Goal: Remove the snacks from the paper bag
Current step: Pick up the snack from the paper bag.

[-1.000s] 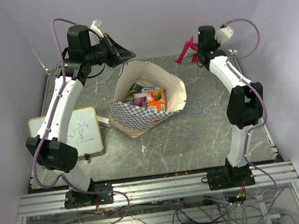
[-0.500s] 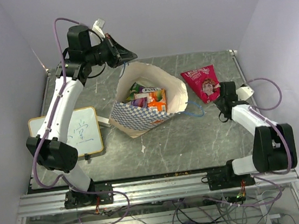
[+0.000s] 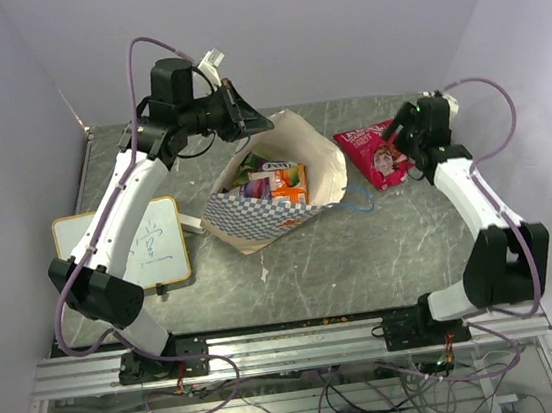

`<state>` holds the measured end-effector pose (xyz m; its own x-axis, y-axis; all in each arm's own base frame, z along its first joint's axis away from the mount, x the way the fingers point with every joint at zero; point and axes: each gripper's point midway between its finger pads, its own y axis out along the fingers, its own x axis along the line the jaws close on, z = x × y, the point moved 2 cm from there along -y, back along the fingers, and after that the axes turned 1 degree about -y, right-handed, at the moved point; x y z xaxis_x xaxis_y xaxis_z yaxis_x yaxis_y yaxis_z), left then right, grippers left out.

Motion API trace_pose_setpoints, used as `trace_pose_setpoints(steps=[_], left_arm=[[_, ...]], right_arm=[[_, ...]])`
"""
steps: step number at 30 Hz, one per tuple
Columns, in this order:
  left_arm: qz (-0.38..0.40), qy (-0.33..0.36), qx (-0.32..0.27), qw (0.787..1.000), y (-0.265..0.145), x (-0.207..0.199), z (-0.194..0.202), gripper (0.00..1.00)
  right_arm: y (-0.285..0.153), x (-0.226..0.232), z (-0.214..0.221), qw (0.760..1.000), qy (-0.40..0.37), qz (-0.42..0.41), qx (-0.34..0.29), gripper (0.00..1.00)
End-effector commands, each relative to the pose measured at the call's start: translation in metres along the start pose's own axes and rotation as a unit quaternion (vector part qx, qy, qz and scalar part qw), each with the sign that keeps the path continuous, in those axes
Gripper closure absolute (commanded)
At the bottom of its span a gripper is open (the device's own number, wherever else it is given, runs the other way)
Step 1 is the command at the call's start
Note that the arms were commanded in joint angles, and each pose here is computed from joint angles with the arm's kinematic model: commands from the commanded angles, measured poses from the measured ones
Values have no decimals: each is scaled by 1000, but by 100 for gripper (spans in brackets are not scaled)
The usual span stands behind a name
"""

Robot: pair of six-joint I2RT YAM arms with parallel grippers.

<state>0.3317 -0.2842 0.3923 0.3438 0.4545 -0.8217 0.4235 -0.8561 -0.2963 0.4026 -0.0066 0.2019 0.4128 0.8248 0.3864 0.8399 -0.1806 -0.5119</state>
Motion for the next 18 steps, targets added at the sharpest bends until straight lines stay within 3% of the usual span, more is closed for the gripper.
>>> trace_pose_setpoints(steps=[1, 4, 8, 11, 18], left_arm=[[25, 34, -25, 999, -16, -32, -2, 93], [23, 45, -17, 999, -13, -36, 5, 93], [48, 55, -14, 997, -5, -54, 17, 93], [59, 66, -17, 996, 1, -66, 24, 93], [105, 87, -29, 990, 15, -94, 31, 93]], right_arm=[[22, 58, 0, 989, -14, -131, 68, 28], [18, 105, 0, 972, -33, -207, 107, 27], [-20, 149, -3, 957, -62, -263, 105, 25], [-45, 147, -4, 955, -57, -269, 109, 24], [-82, 104, 44, 946, -101, -265, 157, 23]])
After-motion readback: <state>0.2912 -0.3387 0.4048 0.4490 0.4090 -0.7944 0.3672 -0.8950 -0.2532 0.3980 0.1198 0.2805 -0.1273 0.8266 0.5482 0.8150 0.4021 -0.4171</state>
